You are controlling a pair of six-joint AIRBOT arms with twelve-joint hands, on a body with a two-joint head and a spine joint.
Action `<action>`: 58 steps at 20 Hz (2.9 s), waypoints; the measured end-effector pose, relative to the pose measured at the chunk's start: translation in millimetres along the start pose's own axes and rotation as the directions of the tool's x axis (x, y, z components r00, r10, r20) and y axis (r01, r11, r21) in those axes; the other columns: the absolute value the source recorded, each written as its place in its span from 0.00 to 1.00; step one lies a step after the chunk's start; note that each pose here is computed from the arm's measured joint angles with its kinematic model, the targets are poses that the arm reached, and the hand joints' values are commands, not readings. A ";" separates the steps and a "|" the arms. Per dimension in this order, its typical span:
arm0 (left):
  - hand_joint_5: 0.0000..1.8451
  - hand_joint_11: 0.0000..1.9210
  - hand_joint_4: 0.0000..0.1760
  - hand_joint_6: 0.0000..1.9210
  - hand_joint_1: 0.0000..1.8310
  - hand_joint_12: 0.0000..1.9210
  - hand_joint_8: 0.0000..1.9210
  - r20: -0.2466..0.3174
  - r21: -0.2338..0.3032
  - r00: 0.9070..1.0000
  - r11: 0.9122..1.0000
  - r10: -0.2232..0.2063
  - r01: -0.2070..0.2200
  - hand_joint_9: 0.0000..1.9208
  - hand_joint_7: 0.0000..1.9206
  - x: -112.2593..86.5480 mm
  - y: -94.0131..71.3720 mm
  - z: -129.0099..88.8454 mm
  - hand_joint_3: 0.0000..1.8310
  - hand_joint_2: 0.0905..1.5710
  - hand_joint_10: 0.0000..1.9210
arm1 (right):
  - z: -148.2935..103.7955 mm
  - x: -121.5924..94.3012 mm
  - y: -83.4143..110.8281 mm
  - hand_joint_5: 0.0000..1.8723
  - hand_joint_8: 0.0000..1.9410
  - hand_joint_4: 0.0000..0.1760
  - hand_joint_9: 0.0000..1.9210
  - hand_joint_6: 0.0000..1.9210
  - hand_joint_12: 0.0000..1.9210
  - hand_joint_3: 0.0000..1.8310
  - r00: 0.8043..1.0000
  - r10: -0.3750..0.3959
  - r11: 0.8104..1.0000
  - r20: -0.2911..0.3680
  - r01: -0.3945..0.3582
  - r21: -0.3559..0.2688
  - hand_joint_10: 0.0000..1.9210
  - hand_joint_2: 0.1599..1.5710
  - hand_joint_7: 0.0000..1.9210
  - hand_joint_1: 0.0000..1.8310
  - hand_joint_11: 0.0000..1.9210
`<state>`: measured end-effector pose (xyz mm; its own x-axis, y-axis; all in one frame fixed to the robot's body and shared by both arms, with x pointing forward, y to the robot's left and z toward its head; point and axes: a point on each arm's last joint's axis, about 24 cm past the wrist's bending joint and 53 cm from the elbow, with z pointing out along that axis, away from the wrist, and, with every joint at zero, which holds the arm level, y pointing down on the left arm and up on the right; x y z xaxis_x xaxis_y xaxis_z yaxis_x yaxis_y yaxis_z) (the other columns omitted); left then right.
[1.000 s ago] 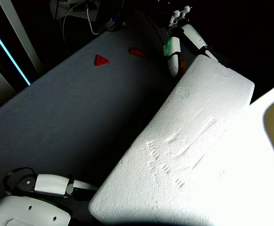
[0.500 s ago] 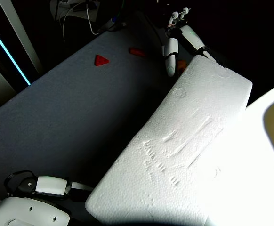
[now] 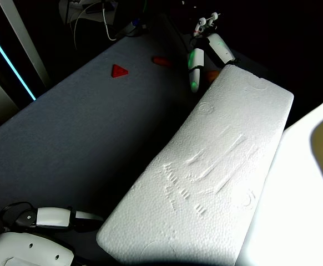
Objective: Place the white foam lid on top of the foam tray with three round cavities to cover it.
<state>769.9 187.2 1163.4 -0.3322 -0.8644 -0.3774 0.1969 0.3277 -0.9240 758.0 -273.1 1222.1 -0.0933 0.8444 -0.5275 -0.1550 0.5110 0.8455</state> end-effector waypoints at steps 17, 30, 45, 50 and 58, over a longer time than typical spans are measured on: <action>0.02 0.00 0.00 0.00 0.34 0.32 0.00 0.035 0.080 0.999 0.997 0.019 -0.021 0.00 0.00 -16.7 -18.9 -30.8 0.00 0.68 0.00 | -29.2 -22.4 26.3 0.00 0.00 0.00 0.00 0.00 0.00 0.00 0.997 -0.053 0.994 0.056 0.058 -0.091 0.00 0.73 0.00 0.31 0.00; 0.03 0.00 0.00 0.00 0.34 0.32 0.00 0.032 0.127 0.999 0.991 0.032 -0.035 0.00 0.00 -14.7 -32.3 -33.8 0.00 0.69 0.00 | -30.4 -17.5 37.0 0.00 0.00 0.00 0.00 0.00 0.10 0.00 0.997 -0.065 0.989 0.044 0.070 -0.133 0.00 0.72 0.00 0.34 0.00; 0.03 0.00 0.00 0.00 0.33 0.01 0.00 0.014 0.052 1.000 0.998 0.022 -0.022 0.00 0.00 -10.5 -3.8 -50.4 0.00 0.69 0.00 | -48.6 7.8 19.6 0.00 0.00 0.00 0.04 0.00 0.46 0.00 0.998 -0.064 0.993 -0.012 0.063 -0.101 0.01 0.75 0.00 0.25 0.00; 0.04 0.00 0.00 0.00 0.31 0.00 0.00 0.007 0.105 0.999 0.994 0.039 -0.040 0.00 0.00 -8.5 -17.1 -73.9 0.00 0.70 0.00 | -77.8 7.9 18.4 0.00 0.00 0.00 0.03 0.00 0.60 0.00 0.994 -0.109 0.987 -0.014 0.107 -0.117 0.01 0.74 0.00 0.24 0.00; 0.02 0.00 0.00 0.00 0.31 0.00 0.00 -0.067 0.184 0.996 0.982 0.057 -0.044 0.00 0.00 12.5 -40.1 -109.2 0.00 0.71 0.00 | -132.0 29.8 31.1 0.00 0.00 0.00 0.00 0.00 0.25 0.00 0.981 -0.171 0.971 -0.097 0.150 -0.188 0.00 0.76 0.00 0.21 0.00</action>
<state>657.1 204.9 1189.0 -0.3814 -0.8169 -0.4326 0.3777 0.2894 -0.8795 620.5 -253.2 1221.7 -0.1603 0.7251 -0.6697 -0.3497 0.5927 0.7255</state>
